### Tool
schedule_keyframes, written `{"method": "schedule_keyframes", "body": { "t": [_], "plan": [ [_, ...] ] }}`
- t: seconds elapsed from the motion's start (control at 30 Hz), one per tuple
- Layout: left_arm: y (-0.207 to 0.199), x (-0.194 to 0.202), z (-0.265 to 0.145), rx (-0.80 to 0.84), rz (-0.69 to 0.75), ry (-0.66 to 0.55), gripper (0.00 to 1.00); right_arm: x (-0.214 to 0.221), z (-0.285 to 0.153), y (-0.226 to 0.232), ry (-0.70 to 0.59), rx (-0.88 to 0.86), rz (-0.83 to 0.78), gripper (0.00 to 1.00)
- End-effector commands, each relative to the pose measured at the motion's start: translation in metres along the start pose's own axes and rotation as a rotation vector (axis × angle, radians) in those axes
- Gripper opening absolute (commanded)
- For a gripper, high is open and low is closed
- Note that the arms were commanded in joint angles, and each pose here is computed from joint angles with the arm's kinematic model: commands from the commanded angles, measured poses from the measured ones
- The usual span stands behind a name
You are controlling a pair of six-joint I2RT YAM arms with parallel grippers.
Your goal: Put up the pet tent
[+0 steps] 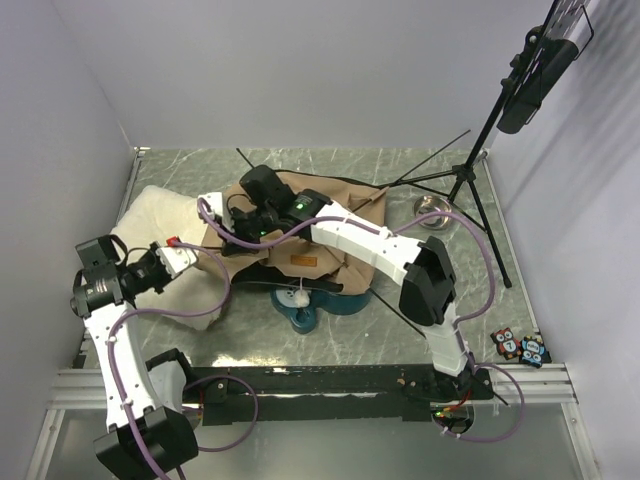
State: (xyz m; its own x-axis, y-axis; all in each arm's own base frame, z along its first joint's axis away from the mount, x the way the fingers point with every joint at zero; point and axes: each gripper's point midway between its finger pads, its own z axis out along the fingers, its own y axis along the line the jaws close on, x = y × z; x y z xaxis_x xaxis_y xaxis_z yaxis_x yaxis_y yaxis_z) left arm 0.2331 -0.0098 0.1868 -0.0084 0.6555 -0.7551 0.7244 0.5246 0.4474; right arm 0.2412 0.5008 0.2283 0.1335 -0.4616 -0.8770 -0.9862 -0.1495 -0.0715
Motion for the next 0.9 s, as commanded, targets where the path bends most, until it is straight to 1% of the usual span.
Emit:
{"method": "schedule_keyframes", "body": {
  "t": [0.0,0.13,0.23,0.57,0.87],
  "plan": [
    [0.037,-0.028,-0.016,-0.114,0.085,-0.019,0.01,0.014,0.016,0.014,0.059,-0.057,0.093,0.00],
    [0.048,-0.039,-0.022,-0.147,0.100,-0.022,0.01,0.019,0.019,0.011,0.080,-0.049,0.088,0.00],
    [0.051,-0.039,-0.025,-0.155,0.121,-0.011,0.01,0.017,0.018,0.010,0.075,-0.043,0.081,0.00],
    [0.050,-0.038,-0.028,-0.148,0.182,0.014,0.01,-0.008,0.009,0.006,0.010,-0.024,0.068,0.00],
    [0.049,-0.038,-0.028,-0.139,0.221,0.018,0.01,-0.018,0.010,0.003,-0.020,-0.022,0.086,0.00]
  ]
}}
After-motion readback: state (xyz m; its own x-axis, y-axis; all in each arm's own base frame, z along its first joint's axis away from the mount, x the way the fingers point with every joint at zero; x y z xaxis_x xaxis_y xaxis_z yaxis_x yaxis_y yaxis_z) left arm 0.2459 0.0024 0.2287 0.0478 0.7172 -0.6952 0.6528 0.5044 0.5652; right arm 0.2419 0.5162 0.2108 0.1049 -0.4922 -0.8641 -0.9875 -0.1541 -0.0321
